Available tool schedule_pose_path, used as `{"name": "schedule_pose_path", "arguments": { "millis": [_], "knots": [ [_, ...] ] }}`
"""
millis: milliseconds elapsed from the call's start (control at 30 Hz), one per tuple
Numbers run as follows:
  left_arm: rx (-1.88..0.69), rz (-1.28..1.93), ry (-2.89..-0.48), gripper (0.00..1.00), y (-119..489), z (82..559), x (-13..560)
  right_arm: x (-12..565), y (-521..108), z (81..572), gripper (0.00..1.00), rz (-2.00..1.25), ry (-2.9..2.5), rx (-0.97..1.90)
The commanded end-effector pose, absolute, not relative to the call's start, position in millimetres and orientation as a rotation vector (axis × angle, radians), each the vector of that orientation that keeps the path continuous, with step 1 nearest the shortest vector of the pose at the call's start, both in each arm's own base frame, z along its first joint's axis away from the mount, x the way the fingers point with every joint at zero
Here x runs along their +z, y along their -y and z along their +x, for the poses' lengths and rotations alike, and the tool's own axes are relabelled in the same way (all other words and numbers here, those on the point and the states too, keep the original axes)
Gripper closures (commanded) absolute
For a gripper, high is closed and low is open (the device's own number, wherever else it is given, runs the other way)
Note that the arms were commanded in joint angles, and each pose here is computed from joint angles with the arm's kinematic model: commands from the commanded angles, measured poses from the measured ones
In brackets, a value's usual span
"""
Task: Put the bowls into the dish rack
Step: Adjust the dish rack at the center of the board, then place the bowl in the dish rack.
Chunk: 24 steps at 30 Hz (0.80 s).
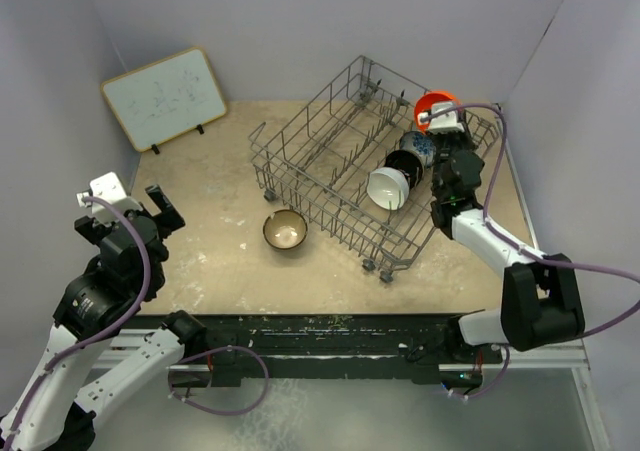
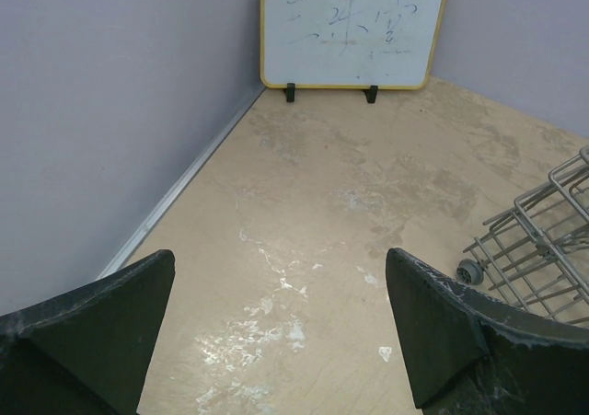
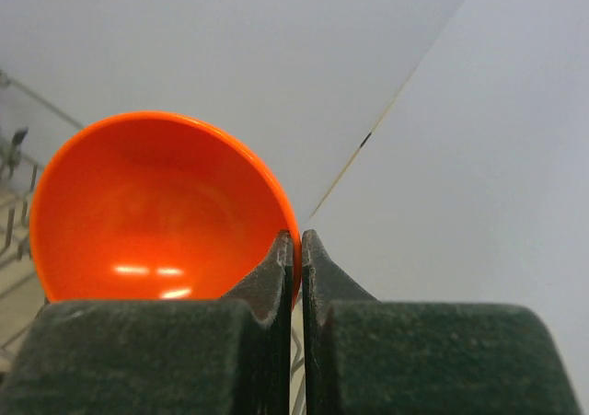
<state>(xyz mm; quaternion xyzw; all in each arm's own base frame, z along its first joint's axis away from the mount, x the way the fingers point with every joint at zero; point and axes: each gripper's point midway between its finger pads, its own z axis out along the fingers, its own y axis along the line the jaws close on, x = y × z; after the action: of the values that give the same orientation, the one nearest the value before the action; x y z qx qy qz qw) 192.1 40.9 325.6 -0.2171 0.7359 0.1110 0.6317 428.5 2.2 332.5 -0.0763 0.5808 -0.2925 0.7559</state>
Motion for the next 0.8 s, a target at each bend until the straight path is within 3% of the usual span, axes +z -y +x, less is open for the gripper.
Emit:
{"name": "schedule_pose_path", "arguments": {
  "millis": [0, 333, 567, 767],
  "knots": [
    [0.226, -0.549, -1.65, 0.01, -42.4, 191.7, 330.9, 349.5, -5.9, 443.6, 1.0, -0.191, -1.279, -0.674],
    [0.2, -0.555, -1.623, 0.01, -48.4, 182.5, 329.5, 312.4, -20.8, 471.3, 1.0, -0.29, -1.459, -0.669],
    [0.186, -0.557, -1.59, 0.01, -53.2, 177.4, 329.4, 273.7, -9.4, 473.6, 1.0, -0.299, -1.495, -0.854],
    [0.196, -0.555, -1.571, 0.01, -55.7, 176.8, 328.6, 276.9, -7.9, 474.7, 1.0, -0.372, -1.338, -0.999]
  ]
}}
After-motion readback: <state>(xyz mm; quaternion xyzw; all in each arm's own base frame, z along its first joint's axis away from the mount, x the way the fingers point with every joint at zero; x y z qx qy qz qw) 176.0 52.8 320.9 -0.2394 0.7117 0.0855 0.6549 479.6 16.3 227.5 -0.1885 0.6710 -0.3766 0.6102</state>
